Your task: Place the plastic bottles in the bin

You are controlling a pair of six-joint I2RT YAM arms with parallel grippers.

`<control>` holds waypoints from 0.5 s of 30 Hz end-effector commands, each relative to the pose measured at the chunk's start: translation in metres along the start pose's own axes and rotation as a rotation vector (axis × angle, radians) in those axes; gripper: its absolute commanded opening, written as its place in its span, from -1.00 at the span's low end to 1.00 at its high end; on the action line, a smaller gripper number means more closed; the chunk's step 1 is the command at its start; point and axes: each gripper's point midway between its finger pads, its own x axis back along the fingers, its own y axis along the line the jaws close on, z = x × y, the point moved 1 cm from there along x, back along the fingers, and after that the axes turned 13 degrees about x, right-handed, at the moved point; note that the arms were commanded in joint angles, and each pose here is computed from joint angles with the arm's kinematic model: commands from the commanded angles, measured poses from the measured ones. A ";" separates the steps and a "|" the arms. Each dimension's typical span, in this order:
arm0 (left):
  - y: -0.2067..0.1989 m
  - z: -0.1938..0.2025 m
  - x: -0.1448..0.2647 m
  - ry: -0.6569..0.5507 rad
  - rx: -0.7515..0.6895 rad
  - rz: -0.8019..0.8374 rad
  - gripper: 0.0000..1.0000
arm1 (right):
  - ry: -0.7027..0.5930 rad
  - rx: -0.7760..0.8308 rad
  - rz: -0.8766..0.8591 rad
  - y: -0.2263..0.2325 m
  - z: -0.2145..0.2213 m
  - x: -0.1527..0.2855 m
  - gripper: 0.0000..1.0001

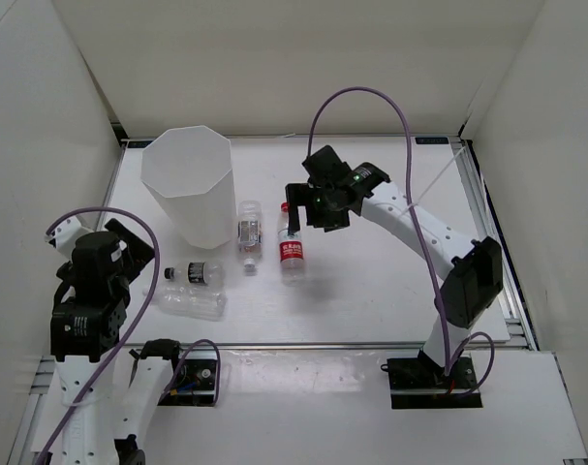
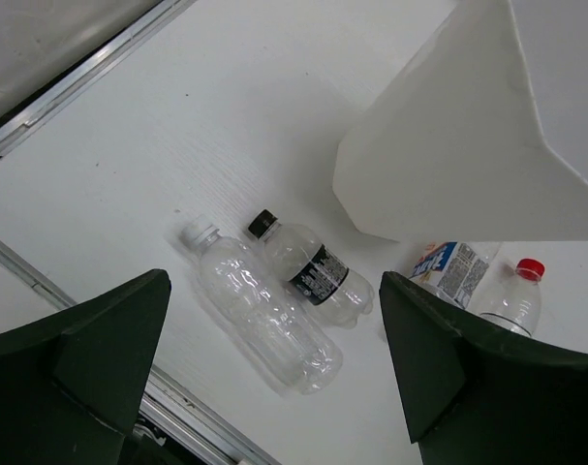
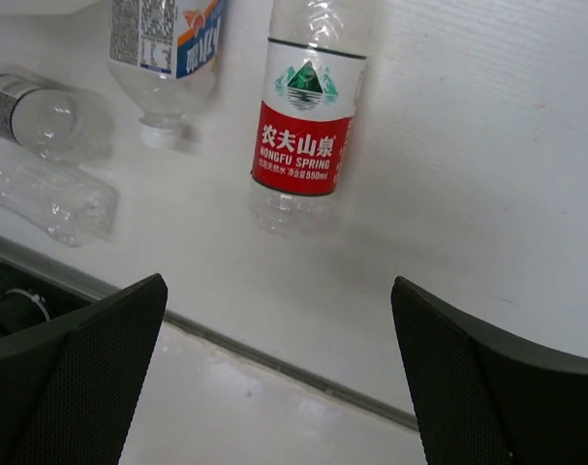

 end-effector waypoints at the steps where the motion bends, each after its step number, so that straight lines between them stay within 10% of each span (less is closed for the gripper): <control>1: 0.002 -0.007 -0.002 -0.015 -0.031 -0.039 1.00 | 0.011 0.029 -0.027 -0.001 -0.017 0.002 1.00; 15: -0.026 0.012 0.013 0.083 -0.090 0.202 1.00 | 0.087 0.066 -0.135 -0.001 -0.027 -0.067 1.00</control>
